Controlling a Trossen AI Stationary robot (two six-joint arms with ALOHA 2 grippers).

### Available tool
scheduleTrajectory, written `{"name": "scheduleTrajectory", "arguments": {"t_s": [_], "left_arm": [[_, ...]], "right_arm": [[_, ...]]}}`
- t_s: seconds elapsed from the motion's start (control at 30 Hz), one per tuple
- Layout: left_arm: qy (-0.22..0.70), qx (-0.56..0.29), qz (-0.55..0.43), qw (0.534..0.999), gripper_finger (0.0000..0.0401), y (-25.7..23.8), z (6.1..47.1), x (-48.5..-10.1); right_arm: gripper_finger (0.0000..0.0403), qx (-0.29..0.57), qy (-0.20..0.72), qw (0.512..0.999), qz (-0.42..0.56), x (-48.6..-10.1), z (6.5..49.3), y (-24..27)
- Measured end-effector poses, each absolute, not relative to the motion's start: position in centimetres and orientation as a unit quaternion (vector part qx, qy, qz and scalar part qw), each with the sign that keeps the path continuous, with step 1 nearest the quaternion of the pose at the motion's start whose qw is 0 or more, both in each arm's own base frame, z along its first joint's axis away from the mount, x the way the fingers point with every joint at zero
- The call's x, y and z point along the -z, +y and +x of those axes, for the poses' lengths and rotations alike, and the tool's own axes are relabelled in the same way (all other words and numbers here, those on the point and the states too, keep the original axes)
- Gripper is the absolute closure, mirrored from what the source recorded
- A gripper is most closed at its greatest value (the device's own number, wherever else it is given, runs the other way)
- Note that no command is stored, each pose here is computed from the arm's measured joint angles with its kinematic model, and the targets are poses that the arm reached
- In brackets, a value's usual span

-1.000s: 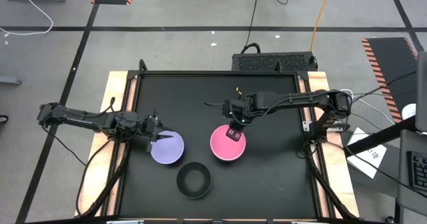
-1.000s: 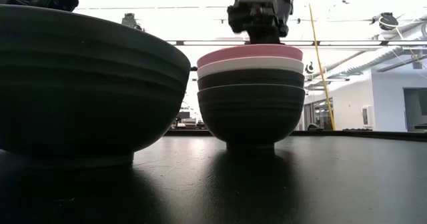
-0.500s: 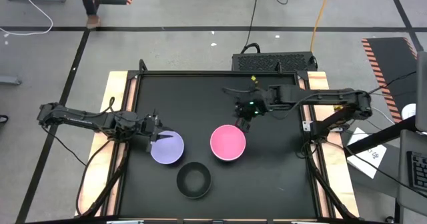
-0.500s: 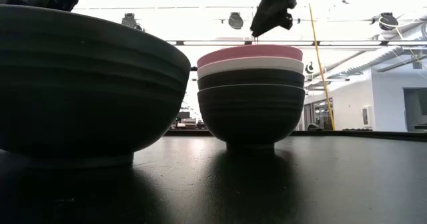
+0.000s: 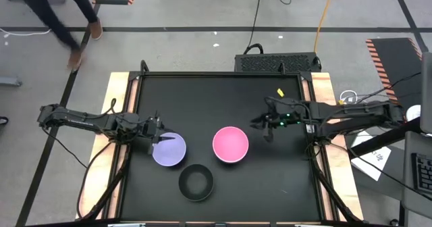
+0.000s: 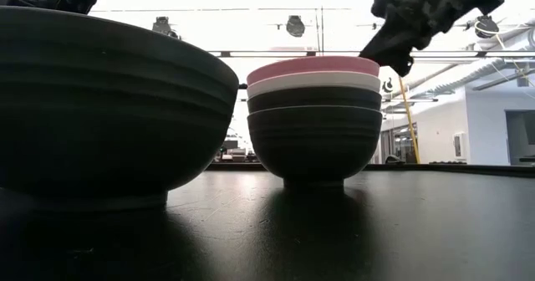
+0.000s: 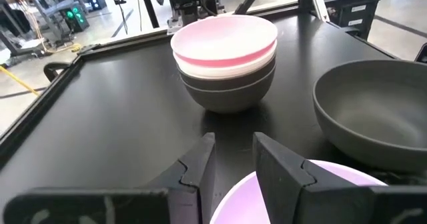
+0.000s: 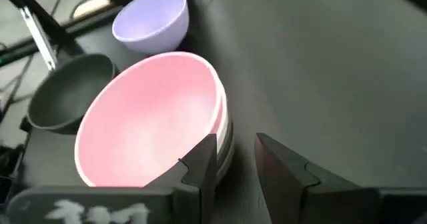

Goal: Nest bowls inside each other
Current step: Stack the purple bowl on the top of pink bowl on the table

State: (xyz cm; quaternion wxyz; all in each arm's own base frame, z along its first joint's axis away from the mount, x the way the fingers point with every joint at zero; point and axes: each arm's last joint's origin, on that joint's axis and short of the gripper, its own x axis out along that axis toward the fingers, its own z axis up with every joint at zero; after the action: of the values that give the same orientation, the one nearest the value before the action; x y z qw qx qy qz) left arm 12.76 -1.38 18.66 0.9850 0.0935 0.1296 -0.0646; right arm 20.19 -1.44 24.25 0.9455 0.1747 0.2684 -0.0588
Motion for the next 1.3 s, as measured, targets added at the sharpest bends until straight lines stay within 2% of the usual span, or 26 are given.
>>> {"name": "scheduleTrajectory", "arguments": {"t_s": [0.23,0.47,0.6,0.8,0.97,1.17,1.3], "left_arm": [[0.122,0.062,0.076,0.988,0.0295,-1.4,12.8,-18.8],[0.024,0.068,0.075,0.995,0.0295,-1.5,12.9,-20.7],[0.010,0.005,0.051,0.999,0.0295,-1.0,12.2,-22.6],[0.121,-0.089,0.003,0.989,0.0295,0.0,9.5,-27.5],[0.212,-0.164,-0.042,0.963,0.0295,0.5,7.8,-30.0],[0.294,-0.165,-0.094,0.937,0.0295,0.5,8.8,-30.0],[0.325,-0.129,-0.078,0.934,0.0295,0.2,9.9,-29.6]], "right_arm": [[0.0307,0.104,0.236,0.954,0.152,-23.0,17.2,-1.5],[0.0307,0.091,0.180,0.968,0.150,-20.6,16.0,-1.4],[0.0307,0.077,0.178,0.969,0.151,-19.3,15.5,-1.3],[0.0307,0.062,0.156,0.972,0.166,-18.1,14.6,-1.1],[0.0307,0.059,0.146,0.974,0.165,-17.9,14.1,-1.1],[0.0307,0.058,0.143,0.975,0.160,-18.0,14.1,-1.1],[0.0307,0.057,0.143,0.975,0.158,-18.0,14.1,-1.1]]}}
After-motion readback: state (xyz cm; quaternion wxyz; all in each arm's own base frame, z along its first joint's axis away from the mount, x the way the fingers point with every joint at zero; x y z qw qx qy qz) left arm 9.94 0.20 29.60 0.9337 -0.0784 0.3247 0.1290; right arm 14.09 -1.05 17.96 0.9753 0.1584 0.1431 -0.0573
